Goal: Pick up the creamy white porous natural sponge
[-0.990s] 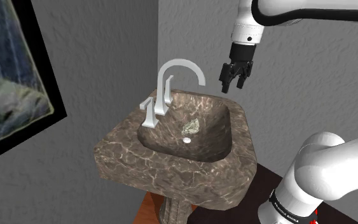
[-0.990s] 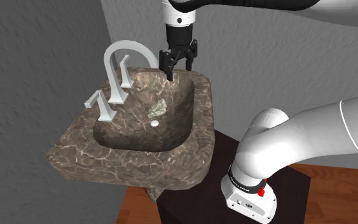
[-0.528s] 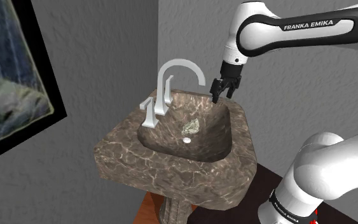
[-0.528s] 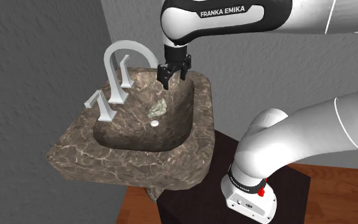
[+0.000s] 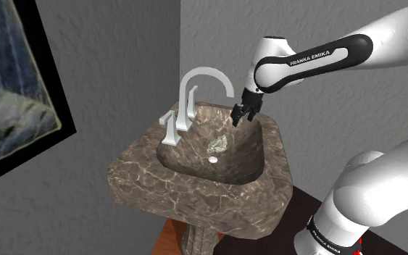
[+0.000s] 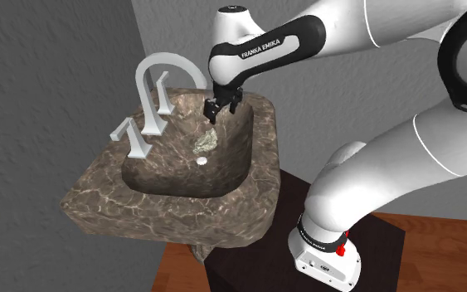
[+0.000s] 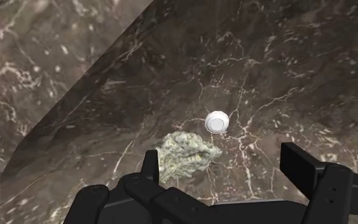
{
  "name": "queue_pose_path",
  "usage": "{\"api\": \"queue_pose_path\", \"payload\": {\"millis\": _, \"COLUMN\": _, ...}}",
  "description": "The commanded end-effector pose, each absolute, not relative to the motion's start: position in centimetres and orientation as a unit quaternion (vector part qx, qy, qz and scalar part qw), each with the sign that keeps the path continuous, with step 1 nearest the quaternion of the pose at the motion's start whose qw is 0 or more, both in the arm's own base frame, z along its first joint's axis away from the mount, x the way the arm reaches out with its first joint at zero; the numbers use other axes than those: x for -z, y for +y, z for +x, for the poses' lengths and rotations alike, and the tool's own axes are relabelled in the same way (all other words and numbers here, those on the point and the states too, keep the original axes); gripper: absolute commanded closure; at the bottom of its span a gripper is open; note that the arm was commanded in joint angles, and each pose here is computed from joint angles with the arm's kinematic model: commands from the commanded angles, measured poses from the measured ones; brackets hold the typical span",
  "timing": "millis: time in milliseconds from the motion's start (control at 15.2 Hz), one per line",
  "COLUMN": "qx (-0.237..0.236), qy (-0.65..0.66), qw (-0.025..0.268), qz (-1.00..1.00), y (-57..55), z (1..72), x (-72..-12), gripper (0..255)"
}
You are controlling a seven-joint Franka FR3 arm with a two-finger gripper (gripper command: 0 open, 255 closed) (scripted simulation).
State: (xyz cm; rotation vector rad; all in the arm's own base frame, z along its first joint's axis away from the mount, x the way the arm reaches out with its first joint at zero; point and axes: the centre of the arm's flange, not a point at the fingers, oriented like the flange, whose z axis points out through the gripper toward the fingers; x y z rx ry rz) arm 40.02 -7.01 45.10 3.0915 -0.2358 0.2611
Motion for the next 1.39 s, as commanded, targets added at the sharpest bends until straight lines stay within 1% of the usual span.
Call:
{"api": "queue_pose_path", "payload": {"millis": 0, "qx": -0.097, "qy": -0.078, "qw": 0.016, "qz": 0.992, "y": -8.1, "z": 41.2, "x": -43.3, "gripper": 0}}
{"api": "queue_pose_path", "payload": {"millis": 990, "qx": -0.181, "qy": -0.093, "qw": 0.021, "qz": 0.979, "y": -15.8, "z": 51.7, "x": -30.2, "gripper": 0}}
{"api": "queue_pose_path", "payload": {"millis": 1320, "qx": -0.182, "qy": -0.094, "qw": 0.021, "qz": 0.979, "y": -16.0, "z": 51.9, "x": -27.8, "gripper": 0}}
